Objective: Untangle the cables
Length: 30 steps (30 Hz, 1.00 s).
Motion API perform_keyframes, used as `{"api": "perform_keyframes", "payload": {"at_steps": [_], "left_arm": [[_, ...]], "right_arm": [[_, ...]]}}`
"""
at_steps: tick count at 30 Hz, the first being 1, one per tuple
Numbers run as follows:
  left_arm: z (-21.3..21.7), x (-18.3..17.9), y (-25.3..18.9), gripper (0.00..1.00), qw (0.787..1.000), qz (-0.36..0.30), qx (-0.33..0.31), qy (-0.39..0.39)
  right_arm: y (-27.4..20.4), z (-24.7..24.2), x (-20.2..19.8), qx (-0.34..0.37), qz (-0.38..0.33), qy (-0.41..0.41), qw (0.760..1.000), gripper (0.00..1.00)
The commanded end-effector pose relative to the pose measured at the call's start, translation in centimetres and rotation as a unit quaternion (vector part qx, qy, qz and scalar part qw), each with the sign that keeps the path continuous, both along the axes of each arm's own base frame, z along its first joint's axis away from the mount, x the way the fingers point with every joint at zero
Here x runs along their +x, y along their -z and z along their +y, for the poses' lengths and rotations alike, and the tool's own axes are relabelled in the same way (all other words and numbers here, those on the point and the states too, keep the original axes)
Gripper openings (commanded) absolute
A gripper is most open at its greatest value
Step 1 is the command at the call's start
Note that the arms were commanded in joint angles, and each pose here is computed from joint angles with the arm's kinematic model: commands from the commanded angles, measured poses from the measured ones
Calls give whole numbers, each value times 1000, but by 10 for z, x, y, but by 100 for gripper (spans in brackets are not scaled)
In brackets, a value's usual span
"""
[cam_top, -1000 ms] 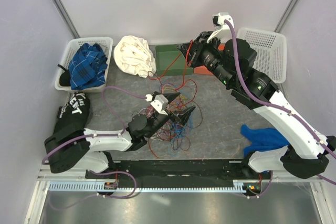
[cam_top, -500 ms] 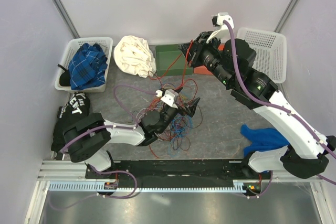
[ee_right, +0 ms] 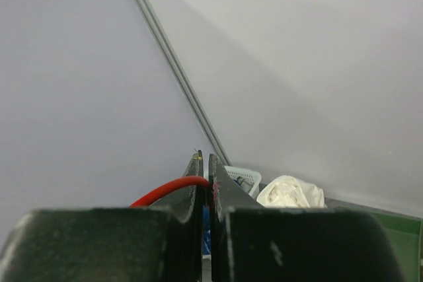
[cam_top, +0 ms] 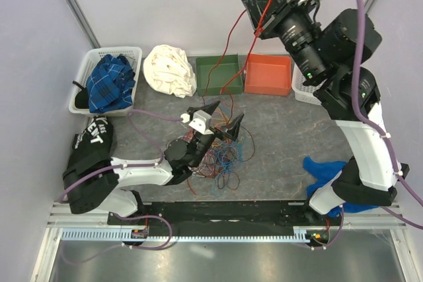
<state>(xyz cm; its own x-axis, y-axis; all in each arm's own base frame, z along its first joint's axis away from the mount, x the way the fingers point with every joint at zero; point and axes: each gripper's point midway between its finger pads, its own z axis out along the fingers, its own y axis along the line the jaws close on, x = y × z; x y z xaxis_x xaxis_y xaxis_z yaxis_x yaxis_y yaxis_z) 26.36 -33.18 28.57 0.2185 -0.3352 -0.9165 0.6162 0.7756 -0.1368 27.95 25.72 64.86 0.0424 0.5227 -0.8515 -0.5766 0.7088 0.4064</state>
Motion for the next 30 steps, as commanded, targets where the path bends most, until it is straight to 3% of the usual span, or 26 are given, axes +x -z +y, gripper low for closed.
{"api": "perform_keyframes", "payload": {"at_steps": [1,14,18,30], "left_arm": [[45,-16,-73,100,991,-81,-100,-34],[98,-30,-122,100,977,-141,-130,-96],[111,-25,-137,100,970,-169,-100,-145],[89,45,-134,95,979,-142,-72,-127]], "right_arm": [[-17,-12,-3,18,-14,16,1000,0],[-66,-21,-26,125,-54,-30,990,0],[-83,-32,-38,153,-72,-37,985,0],[-84,-34,-55,160,-72,-72,982,0]]}}
